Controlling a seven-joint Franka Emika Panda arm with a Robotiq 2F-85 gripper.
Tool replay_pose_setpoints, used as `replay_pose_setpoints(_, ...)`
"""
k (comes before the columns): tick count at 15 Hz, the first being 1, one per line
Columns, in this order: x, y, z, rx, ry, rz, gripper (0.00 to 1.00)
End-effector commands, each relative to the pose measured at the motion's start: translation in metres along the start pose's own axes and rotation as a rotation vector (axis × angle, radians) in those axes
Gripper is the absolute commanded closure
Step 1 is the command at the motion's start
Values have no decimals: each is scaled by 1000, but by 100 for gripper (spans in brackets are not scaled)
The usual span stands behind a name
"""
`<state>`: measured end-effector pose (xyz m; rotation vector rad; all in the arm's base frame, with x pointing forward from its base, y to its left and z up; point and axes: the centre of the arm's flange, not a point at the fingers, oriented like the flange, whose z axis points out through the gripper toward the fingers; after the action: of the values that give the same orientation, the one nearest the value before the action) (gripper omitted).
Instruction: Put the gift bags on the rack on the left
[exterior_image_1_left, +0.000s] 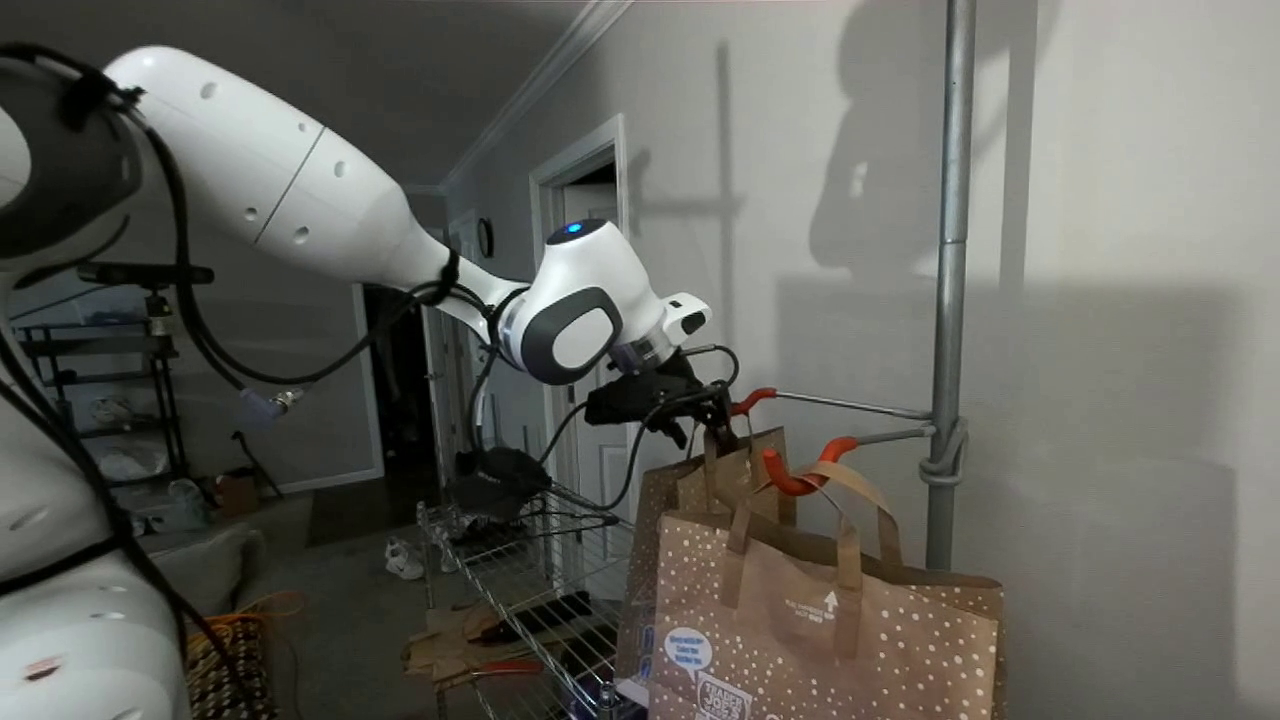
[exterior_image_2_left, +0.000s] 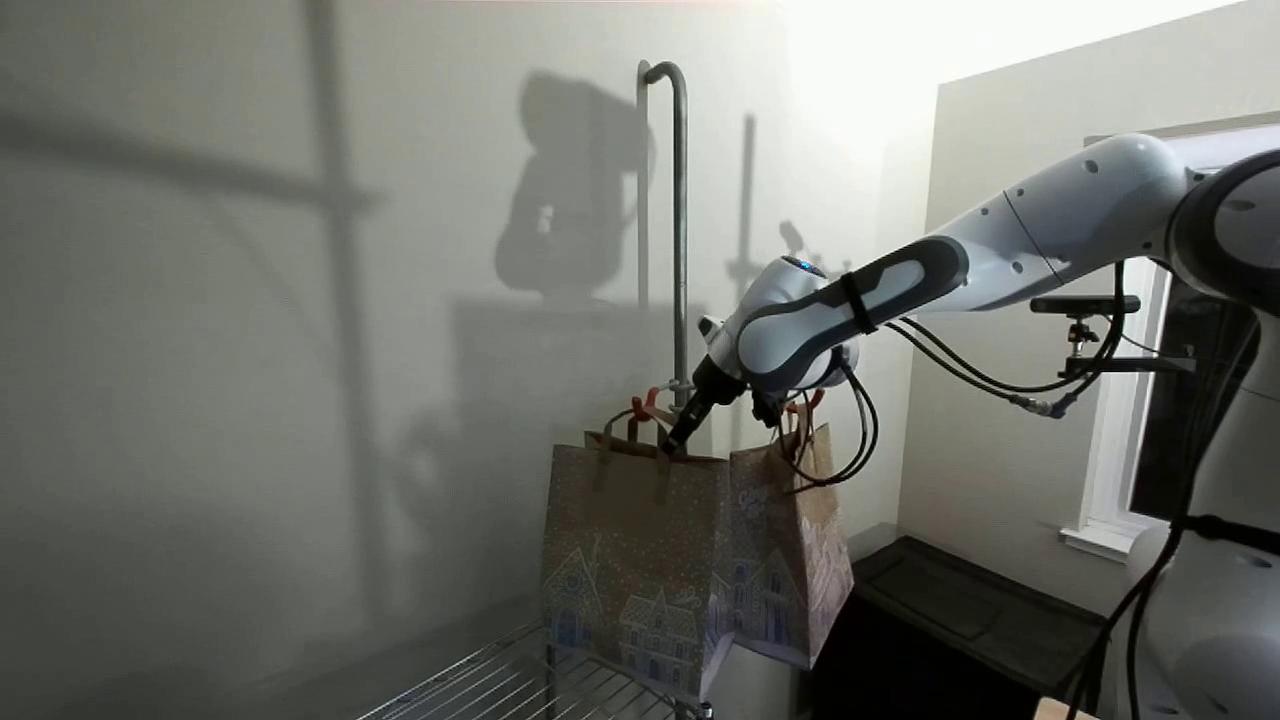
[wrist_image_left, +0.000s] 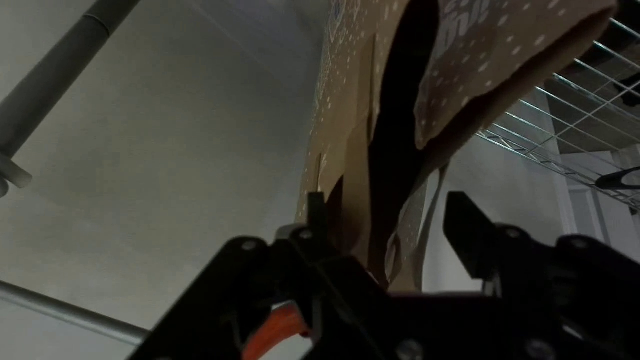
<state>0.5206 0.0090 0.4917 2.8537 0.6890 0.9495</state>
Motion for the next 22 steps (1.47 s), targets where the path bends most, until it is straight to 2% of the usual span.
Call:
replay_pose_setpoints(1,2,9,2,19,21,-19,66)
replay_pose_setpoints(5,2,8,2,11,23,-13,93)
replay_pose_setpoints(9,3,5,3,13,25,-17,100)
replay_pose_setpoints(10,4,4,3,15,30,-9,88)
replay_pose_setpoints(11,4,4,2,17,31,-12,73)
replay_pose_setpoints(13,5,4,1,16,32,-11,64)
replay_pose_setpoints(22,11,2,-1,17,102,69,6)
